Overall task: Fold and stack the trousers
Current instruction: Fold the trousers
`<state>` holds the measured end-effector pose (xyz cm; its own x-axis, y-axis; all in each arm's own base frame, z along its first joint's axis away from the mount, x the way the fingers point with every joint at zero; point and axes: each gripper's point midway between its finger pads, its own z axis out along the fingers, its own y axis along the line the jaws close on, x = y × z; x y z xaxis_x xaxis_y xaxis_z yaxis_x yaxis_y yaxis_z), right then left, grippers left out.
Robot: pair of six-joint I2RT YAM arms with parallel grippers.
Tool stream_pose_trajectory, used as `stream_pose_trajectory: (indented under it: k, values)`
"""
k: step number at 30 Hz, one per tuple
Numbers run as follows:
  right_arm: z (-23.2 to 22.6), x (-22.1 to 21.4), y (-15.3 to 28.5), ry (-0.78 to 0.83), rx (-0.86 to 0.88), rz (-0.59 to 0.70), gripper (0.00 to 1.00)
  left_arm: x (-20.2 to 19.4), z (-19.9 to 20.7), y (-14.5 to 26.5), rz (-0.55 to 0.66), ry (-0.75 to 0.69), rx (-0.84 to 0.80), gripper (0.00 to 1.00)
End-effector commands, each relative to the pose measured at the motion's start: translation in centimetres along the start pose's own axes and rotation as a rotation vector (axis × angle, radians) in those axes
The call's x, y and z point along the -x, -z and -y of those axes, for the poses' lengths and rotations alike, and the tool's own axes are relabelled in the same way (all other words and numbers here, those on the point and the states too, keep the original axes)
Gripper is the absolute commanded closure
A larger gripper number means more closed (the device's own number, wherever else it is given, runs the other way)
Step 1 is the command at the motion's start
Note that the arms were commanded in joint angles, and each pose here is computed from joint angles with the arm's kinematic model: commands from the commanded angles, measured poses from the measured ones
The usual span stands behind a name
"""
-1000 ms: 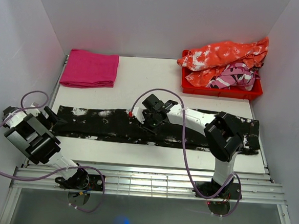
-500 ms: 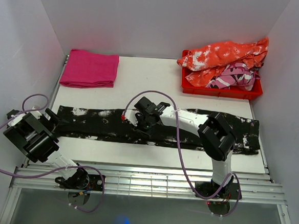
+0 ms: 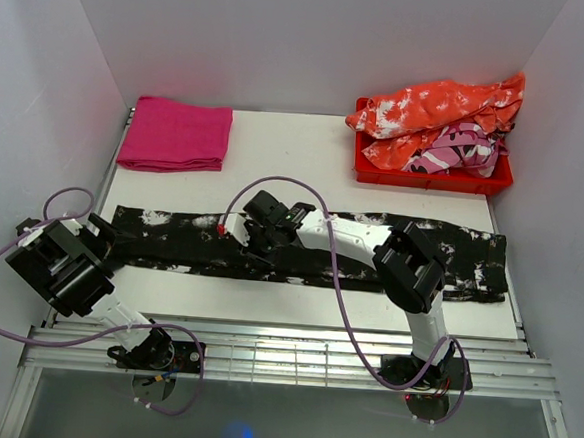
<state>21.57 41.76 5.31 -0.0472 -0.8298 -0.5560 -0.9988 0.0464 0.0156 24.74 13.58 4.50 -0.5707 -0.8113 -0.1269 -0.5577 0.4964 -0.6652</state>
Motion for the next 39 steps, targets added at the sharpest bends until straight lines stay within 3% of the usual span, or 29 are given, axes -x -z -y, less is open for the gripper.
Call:
stream_pose_trajectory:
  k: [1,13,20,25,39]
  values:
    - [-0.2,3.3,0.5,0.012,0.005,0.097,0.7,0.3,1.6,0.7,0.032,-0.006,-0.062,0.02]
    - [-1.3,2.3,-1.6,0.058,0.027,0.06,0.68,0.8,2.0,1.1,0.047,0.03,-0.056,0.02]
    - [-0.1,0.7,-3.0,0.052,-0.041,0.008,0.78,0.9,2.1,1.2,0.058,0.035,-0.059,0.02]
    - [0.6,0.6,-3.3,0.05,-0.068,-0.003,0.91,1.2,0.9,0.5,0.101,0.078,-0.011,0.02]
    - [-0.1,1.8,0.3,0.073,-0.08,0.041,0.92,1.1,-3.7,-0.8,0.094,0.159,0.169,0.02]
